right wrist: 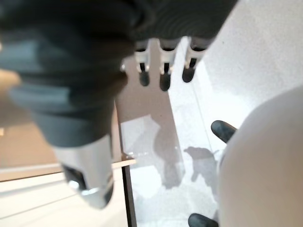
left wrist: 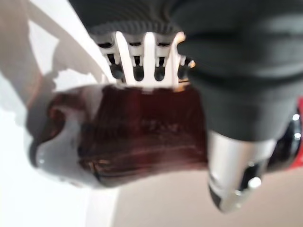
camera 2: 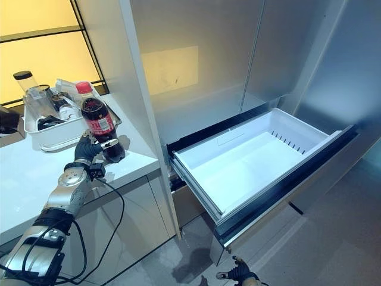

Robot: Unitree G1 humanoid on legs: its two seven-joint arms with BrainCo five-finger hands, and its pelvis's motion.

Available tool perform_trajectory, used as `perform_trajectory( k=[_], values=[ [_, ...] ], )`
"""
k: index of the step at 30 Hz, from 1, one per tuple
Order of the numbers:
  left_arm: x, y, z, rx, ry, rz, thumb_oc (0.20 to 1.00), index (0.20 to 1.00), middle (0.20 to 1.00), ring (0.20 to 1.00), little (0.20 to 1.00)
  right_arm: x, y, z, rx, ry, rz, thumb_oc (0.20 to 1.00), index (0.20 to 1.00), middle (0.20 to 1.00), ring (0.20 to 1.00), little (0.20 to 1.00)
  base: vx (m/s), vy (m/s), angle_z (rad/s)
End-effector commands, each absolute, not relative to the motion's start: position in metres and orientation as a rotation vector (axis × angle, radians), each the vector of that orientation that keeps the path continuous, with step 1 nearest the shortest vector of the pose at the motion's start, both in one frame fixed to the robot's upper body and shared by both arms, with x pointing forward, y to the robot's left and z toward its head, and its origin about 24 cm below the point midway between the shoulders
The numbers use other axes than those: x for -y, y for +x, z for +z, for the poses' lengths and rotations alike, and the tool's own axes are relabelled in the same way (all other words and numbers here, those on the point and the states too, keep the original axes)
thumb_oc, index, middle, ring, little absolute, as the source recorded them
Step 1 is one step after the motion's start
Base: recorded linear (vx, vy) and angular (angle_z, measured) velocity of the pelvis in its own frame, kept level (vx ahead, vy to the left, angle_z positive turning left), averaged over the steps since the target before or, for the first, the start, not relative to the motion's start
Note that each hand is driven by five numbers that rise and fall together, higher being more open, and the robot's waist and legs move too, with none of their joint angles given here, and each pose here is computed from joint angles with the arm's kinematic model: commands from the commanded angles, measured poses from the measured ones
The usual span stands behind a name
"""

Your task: Take the drinks into the refrigerator

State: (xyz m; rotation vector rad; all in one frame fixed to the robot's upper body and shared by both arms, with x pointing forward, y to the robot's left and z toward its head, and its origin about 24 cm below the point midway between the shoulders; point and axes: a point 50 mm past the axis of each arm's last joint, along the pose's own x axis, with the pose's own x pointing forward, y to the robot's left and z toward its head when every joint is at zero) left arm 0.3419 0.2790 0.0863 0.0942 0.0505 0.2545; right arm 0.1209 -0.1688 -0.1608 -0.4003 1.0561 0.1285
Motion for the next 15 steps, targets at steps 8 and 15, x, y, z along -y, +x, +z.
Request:
perform_trajectory(
  k=[8,15],
  values=[
    [-0.261,0.383,0.141,0.077,0.058,0.262,0.200,0.200,0.200,0.200,0.200,0.161,0.120,-0.163,-1.074,-0.390,0.141,1.000,1.000,1.000,1.000,1.000,0.00,-0.003,-0.03],
    [-0.227,0.371,0.128,0.155,-0.007,0.159,0.200,0.200,0.200,0.200,0.200,0.166,0.121,-0.162,-1.059,-0.368,0.091,1.000,1.000,1.000,1.000,1.000,-0.01,-0.005,-0.01]
  ],
)
